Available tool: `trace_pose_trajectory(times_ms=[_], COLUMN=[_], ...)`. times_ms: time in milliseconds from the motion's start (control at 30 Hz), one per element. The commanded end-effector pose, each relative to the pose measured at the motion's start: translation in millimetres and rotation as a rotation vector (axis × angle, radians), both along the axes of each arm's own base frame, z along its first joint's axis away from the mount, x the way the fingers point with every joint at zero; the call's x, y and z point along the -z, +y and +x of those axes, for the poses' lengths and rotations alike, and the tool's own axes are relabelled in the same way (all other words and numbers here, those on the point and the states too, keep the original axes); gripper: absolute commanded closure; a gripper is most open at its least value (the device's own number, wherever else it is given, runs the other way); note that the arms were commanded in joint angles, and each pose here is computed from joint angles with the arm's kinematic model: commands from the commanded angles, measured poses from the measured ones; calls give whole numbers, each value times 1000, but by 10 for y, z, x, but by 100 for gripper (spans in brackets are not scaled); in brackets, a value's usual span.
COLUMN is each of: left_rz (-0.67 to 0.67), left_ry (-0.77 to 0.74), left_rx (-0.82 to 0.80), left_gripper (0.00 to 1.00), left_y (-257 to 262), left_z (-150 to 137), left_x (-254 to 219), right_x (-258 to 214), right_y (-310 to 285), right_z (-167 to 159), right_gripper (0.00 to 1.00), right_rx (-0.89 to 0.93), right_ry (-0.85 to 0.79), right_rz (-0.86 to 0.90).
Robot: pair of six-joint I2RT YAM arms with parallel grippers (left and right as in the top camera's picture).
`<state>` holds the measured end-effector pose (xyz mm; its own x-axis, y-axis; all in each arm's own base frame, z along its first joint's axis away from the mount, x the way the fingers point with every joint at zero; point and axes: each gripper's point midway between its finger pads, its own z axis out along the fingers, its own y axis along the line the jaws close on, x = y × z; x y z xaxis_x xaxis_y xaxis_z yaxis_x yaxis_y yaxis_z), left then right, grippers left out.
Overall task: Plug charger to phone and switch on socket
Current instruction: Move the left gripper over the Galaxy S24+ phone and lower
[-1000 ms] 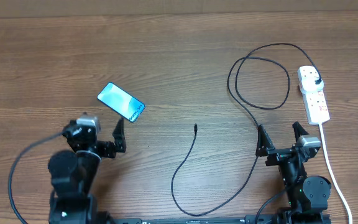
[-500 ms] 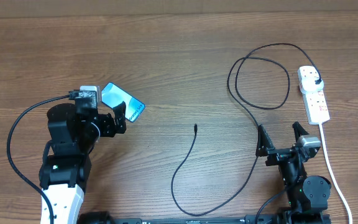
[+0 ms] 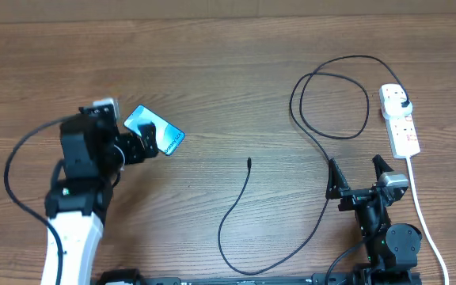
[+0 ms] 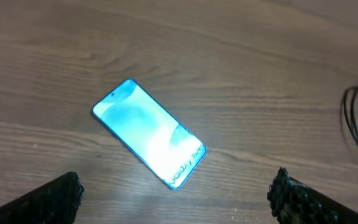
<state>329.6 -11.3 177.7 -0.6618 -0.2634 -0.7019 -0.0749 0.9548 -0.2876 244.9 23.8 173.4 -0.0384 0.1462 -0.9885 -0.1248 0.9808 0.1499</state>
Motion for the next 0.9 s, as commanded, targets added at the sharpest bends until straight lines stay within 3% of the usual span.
trace_pose_trajectory(times_ms=[0,133,233,533,733,867], left_rz=[-58,1,19,-73,-143,-140], left_ry=[92,254,294,333,349,479], left_rx=[-187,-204,-178,-168,-317,-342], left_gripper=[0,0,0,0,0,0], left_y=[204,257,235,103,174,93], left_z=[180,224,263,276,317,416], left_x=[-82,36,123,221,174,198], right_x=[23,23,23,23,23,23], right_y=[-14,-14,-14,-14,-14,-14], right_z=[3,3,3,3,3,3], right_gripper=[0,0,0,0,0,0], right_rx=[9,9,9,9,9,9], right_ry=[-1,-1,-1,-1,-1,-1], right_rz=[7,7,7,7,7,7])
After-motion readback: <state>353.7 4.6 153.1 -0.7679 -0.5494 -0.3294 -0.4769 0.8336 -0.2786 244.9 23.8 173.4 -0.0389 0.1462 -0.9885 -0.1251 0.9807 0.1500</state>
